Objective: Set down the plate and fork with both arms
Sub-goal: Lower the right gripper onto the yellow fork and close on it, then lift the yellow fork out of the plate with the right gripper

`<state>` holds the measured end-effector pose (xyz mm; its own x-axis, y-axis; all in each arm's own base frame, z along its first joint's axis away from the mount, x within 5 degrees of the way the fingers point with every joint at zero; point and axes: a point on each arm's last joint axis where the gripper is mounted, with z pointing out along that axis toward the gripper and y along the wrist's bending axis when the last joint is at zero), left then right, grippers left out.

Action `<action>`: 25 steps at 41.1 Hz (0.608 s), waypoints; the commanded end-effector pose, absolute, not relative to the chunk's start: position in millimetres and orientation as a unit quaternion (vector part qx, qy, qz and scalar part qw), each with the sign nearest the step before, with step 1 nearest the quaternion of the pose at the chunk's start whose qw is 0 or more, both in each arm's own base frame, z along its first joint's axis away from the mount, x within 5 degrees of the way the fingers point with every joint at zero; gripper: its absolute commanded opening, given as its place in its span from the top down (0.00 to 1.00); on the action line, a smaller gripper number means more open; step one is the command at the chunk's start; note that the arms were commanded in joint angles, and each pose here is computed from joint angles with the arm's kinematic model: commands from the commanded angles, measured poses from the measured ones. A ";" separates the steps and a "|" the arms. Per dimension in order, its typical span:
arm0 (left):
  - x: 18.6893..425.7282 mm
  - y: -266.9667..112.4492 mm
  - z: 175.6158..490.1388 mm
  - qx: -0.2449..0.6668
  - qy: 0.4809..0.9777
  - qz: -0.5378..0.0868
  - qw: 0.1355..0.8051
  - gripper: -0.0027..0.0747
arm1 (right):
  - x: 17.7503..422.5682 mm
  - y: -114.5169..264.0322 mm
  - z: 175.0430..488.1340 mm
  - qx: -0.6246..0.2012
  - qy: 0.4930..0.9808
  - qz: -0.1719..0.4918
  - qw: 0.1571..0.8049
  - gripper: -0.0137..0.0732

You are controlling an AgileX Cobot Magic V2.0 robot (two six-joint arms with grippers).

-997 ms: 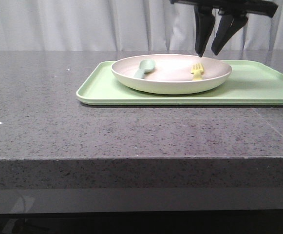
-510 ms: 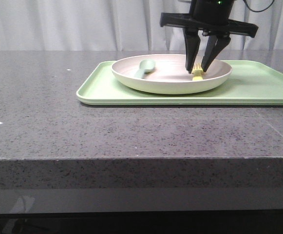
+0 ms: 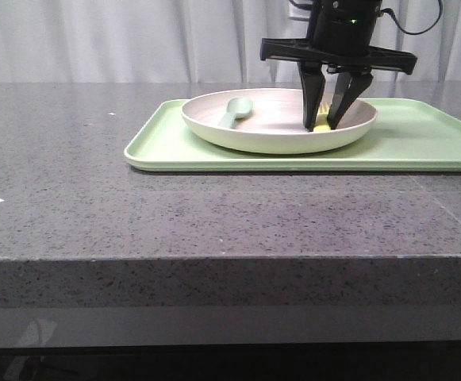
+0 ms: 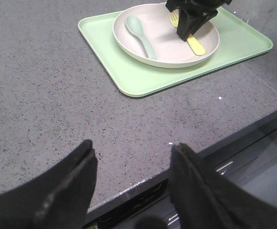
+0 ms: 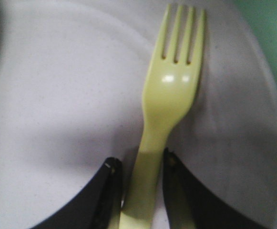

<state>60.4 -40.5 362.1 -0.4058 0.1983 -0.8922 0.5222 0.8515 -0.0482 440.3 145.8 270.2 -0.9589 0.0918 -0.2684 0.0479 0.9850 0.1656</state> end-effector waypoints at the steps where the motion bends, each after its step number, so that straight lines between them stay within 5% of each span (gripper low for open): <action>1: 62.0 -41.9 374.0 0.214 0.800 -0.174 0.532 0.50 | 436.9 139.3 300.4 0.038 0.979 0.087 0.181 0.65; 9: 62.0 -41.9 374.0 0.214 0.800 -0.174 0.532 0.50 | 435.7 138.9 300.6 0.038 0.980 0.085 0.176 0.80; 25: 62.0 -41.9 374.0 0.214 0.800 -0.174 0.532 0.50 | 421.1 130.4 348.5 0.016 0.973 0.091 0.213 0.80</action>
